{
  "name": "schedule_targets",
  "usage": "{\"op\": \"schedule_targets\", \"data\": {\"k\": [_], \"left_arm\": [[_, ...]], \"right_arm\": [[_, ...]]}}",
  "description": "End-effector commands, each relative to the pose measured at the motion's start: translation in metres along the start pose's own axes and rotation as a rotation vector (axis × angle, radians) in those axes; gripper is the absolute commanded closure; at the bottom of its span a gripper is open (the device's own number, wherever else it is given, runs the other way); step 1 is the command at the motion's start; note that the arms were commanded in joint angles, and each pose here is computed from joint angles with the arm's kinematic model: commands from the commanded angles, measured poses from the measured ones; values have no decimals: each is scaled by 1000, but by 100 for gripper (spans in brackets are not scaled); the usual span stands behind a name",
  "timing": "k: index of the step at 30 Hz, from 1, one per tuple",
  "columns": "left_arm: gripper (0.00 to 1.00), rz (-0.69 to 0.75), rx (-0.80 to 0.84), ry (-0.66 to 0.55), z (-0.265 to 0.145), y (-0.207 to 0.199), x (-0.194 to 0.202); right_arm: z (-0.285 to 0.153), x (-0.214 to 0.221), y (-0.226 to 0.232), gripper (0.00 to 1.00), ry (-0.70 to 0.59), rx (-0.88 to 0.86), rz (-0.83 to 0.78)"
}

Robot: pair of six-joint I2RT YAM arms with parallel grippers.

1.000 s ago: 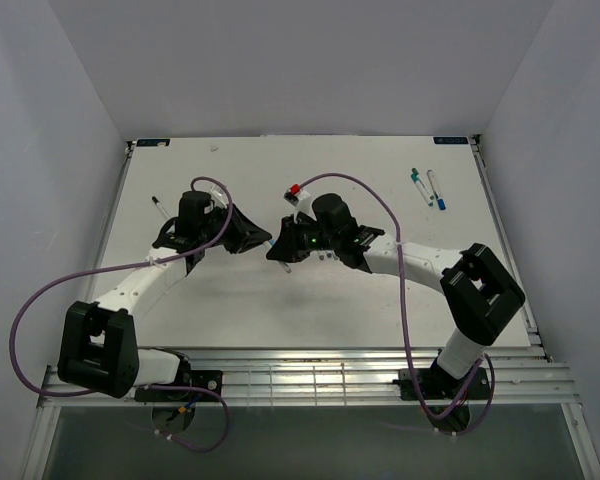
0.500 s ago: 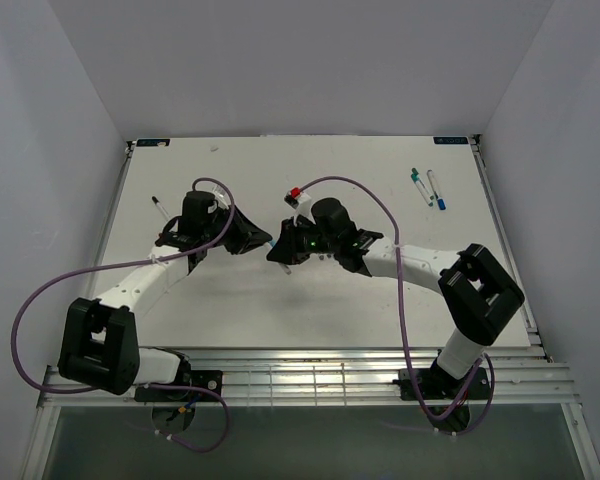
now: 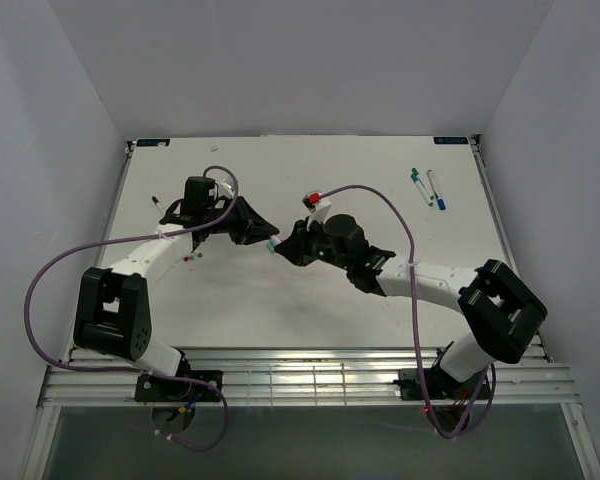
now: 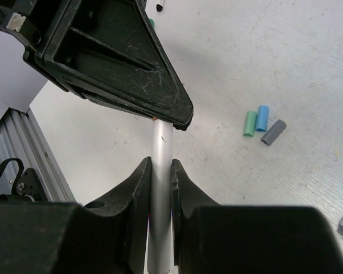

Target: Open the pen caps

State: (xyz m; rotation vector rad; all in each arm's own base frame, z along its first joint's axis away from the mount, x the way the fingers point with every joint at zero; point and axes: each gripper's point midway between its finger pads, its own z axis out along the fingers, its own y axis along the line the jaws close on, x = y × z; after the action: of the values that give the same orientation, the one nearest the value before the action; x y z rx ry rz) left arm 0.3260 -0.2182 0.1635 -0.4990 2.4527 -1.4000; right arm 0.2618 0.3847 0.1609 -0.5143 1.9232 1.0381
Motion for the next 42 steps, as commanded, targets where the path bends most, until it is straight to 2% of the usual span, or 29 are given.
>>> {"op": "schedule_targets", "data": {"k": [1, 5, 8, 11, 14, 18, 22, 26, 29, 37, 42], "left_arm": [[100, 97, -44, -512, -52, -1, -131], [100, 119, -25, -509, -54, -3, -125], [100, 141, -44, -562, -65, -2, -135], [100, 188, 9, -587, -76, -14, -142], [100, 188, 24, -572, -76, -16, -137], [100, 188, 16, -573, -81, -15, -129], [100, 207, -10, -519, -79, -13, -121], [100, 228, -91, -405, -67, 14, -98], [100, 249, -151, -317, -51, 37, -76], [100, 259, -286, -116, 5, 81, -23], [100, 242, -349, -100, 23, 95, -20]], "right_arm": [[-37, 69, -20, 92, 267, 94, -7], [-39, 73, -24, 92, 275, 118, -22], [-41, 88, -2, 92, 320, 3, 68], [-53, 100, 45, 92, 357, -264, 176], [-66, 83, 81, 92, 310, -462, 229], [-71, 56, 102, 92, 256, -545, 216], [-57, 47, 67, 92, 239, -315, 107], [-60, 34, -6, 92, 216, 2, 84], [-65, 16, -56, 92, 187, 139, 68], [-77, -5, -150, 92, 150, 393, 78], [-75, 11, -186, 92, 204, 464, 70]]}}
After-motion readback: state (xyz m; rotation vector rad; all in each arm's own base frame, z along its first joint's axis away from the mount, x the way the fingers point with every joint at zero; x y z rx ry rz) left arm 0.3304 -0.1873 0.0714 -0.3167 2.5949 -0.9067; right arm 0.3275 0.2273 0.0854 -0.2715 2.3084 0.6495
